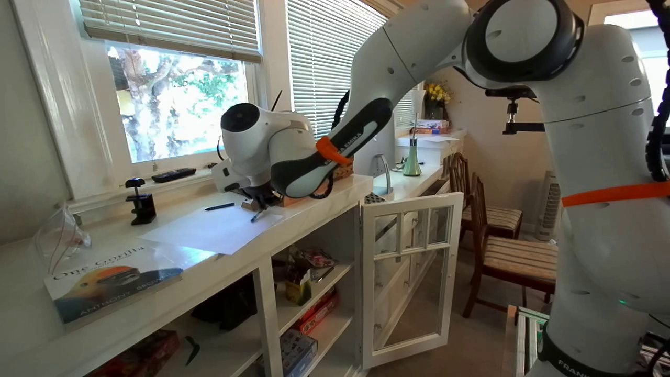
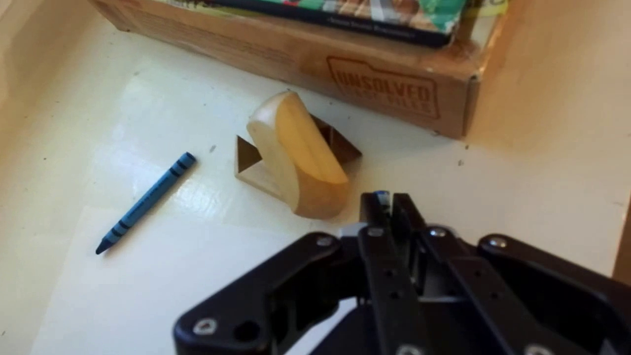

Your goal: Draw some things on the paper with the crayon

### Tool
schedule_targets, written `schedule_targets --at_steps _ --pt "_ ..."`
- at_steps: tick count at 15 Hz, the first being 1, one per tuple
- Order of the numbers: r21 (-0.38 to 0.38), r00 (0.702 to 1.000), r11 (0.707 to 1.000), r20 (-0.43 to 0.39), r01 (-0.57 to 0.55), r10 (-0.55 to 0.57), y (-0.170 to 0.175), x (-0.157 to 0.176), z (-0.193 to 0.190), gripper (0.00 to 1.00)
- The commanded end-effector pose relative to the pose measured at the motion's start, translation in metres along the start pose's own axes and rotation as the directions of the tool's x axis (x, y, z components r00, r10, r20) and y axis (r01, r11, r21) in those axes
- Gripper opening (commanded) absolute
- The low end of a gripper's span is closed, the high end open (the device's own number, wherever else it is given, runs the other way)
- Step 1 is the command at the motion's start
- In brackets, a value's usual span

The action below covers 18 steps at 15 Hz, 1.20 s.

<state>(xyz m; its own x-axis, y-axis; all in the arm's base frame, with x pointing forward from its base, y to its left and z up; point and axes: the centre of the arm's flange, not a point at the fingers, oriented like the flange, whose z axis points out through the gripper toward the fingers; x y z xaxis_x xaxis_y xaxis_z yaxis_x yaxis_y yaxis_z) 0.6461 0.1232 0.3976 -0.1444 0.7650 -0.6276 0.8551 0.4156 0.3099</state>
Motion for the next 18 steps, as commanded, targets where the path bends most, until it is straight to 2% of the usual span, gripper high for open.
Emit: schedule_targets --at_steps 1,3,4,5,6,7,11,13,15,18 --pt "0.077 0.993 0.993 -0.061 -0.093 0.097 0.018 -0.001 -0.002 0.03" --pt "0.097 0.988 0.987 -0.078 -0.128 0.136 0.021 -0.002 -0.003 0.03" --pt "0.104 0.985 0.984 -0.083 -0.143 0.152 0.023 -0.003 -0.003 0.08" --pt "0.111 0.982 0.981 -0.087 -0.158 0.168 0.024 -0.004 -0.003 0.35" --pt "0.117 0.979 0.978 -0.092 -0.172 0.183 0.025 -0.005 -0.003 0.36" --pt "0.119 0.976 0.976 -0.095 -0.184 0.196 0.026 -0.006 -0.003 0.41" --pt "0.131 0.956 0.96 -0.131 -0.247 0.264 0.029 -0.016 -0.009 0.72" --pt "0.167 0.928 0.94 -0.18 -0.299 0.327 0.029 -0.024 -0.02 0.88" --pt "0.228 0.878 0.9 -0.23 -0.372 0.421 0.029 -0.033 -0.034 1.0" --pt "0.305 0.8 0.821 -0.228 -0.483 0.555 0.026 -0.051 -0.061 1.0"
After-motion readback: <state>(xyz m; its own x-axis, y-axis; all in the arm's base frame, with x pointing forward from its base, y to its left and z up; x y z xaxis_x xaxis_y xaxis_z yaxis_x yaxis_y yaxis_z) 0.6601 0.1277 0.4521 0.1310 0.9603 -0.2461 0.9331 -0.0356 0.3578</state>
